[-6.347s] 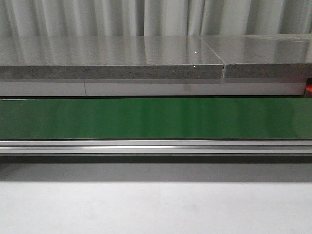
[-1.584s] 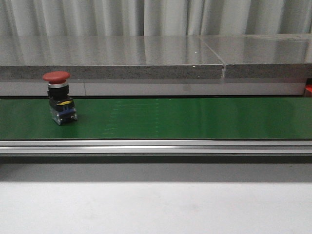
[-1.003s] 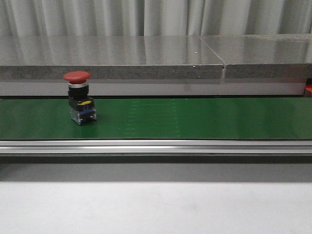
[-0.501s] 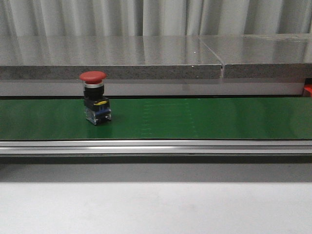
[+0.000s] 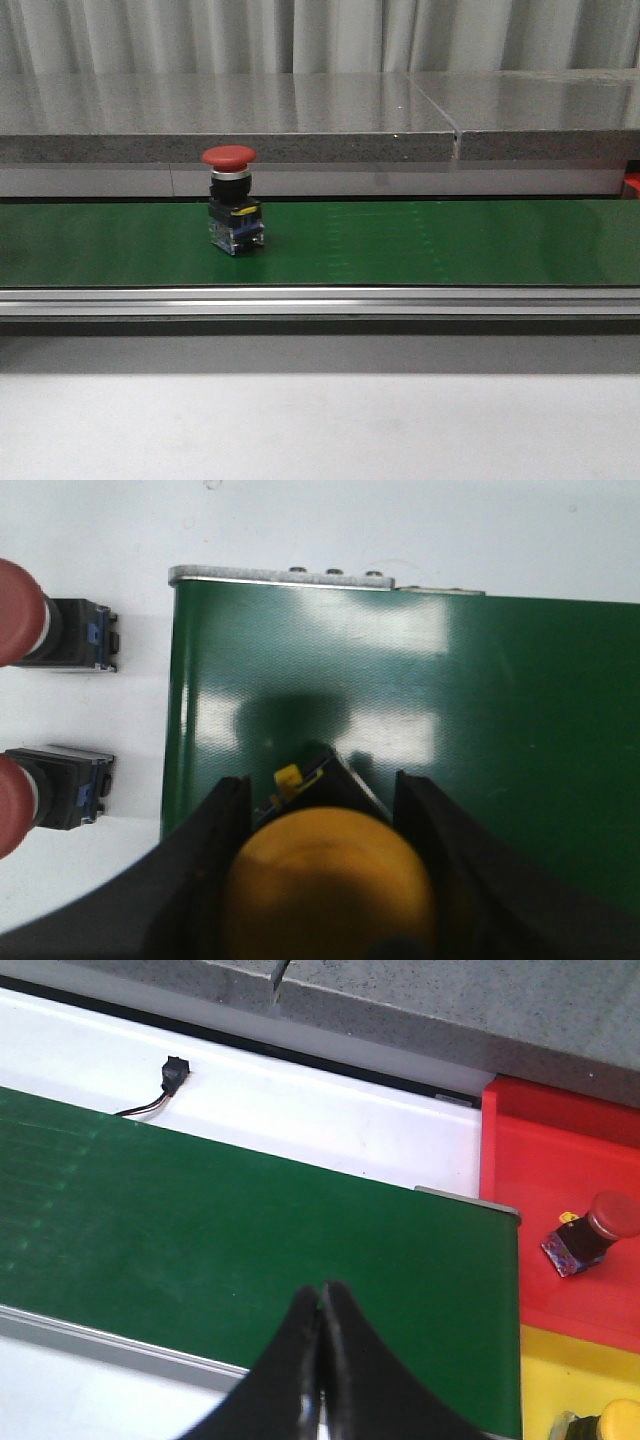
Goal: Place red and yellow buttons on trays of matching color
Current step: 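Set the yellow button on the belt and open the left gripper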
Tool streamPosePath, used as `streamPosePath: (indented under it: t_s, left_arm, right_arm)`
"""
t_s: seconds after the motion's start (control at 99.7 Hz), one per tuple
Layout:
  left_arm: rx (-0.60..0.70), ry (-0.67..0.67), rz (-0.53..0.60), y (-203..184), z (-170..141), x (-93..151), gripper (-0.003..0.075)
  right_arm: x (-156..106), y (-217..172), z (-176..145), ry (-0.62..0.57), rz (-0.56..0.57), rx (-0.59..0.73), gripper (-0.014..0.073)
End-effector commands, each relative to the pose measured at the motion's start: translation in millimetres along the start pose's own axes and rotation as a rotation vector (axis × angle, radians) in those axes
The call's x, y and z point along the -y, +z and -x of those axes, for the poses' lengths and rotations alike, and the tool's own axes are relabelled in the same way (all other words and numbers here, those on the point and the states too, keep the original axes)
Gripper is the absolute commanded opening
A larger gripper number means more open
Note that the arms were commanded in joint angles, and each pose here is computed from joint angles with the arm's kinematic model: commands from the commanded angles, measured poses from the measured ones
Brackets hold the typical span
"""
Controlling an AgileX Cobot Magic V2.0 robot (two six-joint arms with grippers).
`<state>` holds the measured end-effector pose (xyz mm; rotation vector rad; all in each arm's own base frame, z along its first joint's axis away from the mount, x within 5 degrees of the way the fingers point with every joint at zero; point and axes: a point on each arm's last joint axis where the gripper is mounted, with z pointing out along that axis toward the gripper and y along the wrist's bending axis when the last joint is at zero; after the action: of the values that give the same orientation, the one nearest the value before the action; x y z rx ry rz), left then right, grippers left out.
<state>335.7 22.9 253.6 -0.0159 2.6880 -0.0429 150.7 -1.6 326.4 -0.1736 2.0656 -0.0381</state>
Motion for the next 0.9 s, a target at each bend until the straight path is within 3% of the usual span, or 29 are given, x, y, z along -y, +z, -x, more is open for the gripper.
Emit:
streamPosePath:
  t_s: [0.0, 0.12, 0.321, 0.371, 0.461, 0.892]
  left_arm:
    - [0.095, 0.009, 0.005, -17.1, 12.4, 2.3, -0.0011]
    - [0.091, 0.008, 0.004, -16.8, 12.1, 2.3, 0.0096]
    - [0.082, 0.009, 0.003, -16.7, 11.3, 2.4, 0.0473]
    - [0.082, 0.009, 0.003, -16.7, 11.3, 2.4, 0.0532]
    - [0.082, 0.015, 0.000, -16.6, 11.4, 4.9, 0.0573]
    - [0.243, 0.143, -0.039, -50.8, 45.7, 46.6, 0.0572]
  right_arm:
    - [2.4, -5.9, 12.9, -0.004, -0.026, 0.094, -0.0068]
    - [2.4, -5.9, 12.9, -0.004, -0.026, 0.094, -0.0068]
    - [2.4, -5.9, 12.9, -0.004, -0.026, 0.094, -0.0068]
    - [2.4, -5.9, 12.9, -0.004, -0.026, 0.094, -0.0068]
    - [2.4, -5.9, 12.9, -0.004, -0.026, 0.094, -0.0068]
    - [2.4, -5.9, 12.9, -0.004, -0.026, 0.094, -0.0068]
